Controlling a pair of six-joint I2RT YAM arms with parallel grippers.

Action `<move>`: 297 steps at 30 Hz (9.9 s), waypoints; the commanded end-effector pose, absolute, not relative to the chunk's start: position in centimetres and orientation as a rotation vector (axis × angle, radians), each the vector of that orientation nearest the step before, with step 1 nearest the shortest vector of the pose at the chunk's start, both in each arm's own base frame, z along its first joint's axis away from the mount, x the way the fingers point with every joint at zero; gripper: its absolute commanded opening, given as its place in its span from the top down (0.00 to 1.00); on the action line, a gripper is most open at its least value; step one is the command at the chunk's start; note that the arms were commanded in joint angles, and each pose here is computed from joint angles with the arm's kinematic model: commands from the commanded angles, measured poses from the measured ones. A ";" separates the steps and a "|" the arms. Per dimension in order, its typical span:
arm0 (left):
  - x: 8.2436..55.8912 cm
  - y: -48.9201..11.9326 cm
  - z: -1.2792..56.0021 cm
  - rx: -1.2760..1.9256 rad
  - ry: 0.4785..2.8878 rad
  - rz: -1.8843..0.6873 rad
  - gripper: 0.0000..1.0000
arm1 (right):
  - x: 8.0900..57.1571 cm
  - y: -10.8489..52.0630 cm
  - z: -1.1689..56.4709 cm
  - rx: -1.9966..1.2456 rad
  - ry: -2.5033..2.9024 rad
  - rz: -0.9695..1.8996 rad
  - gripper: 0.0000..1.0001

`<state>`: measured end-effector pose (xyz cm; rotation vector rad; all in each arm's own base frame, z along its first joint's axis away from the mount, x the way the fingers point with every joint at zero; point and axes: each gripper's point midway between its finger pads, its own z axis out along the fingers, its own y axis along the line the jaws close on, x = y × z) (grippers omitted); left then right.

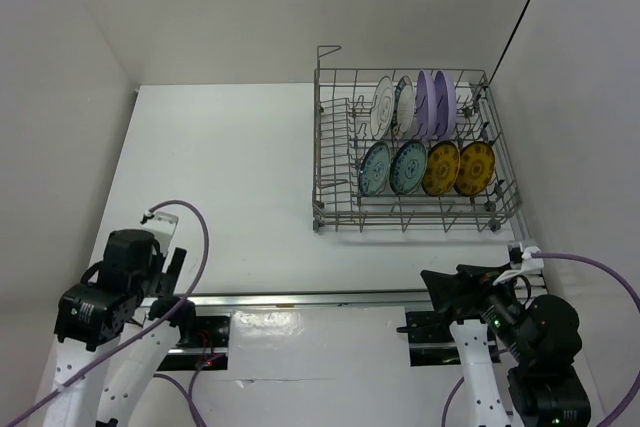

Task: Unload the plates from the dish rack

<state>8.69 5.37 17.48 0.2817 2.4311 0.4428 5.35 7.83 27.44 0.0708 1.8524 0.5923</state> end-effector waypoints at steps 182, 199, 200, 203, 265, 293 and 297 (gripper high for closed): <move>52.6 -3.5 3.8 -0.478 2.574 -0.872 1.00 | 52.4 1.8 26.1 0.187 2.001 -0.079 0.42; 52.0 -2.0 5.5 -0.475 2.607 -0.647 0.02 | 51.2 1.4 23.7 0.214 2.057 -0.225 0.47; 51.9 -2.1 5.9 -0.475 2.607 -0.647 0.02 | 51.2 1.4 23.7 0.204 2.059 -0.232 0.47; 51.5 -2.6 7.6 -0.457 2.598 -0.649 0.02 | 51.1 1.5 22.8 0.196 2.073 -0.226 0.47; 39.2 -13.8 34.8 0.502 1.968 -0.753 0.00 | 38.7 31.9 38.3 -0.638 1.583 1.400 1.00; 40.8 -11.0 32.2 0.127 2.113 -0.887 1.00 | 41.0 35.3 32.6 -0.643 1.778 1.252 0.30; 42.6 -7.9 30.6 0.001 2.151 -0.871 1.00 | 43.3 31.7 35.6 -0.542 1.730 1.166 0.19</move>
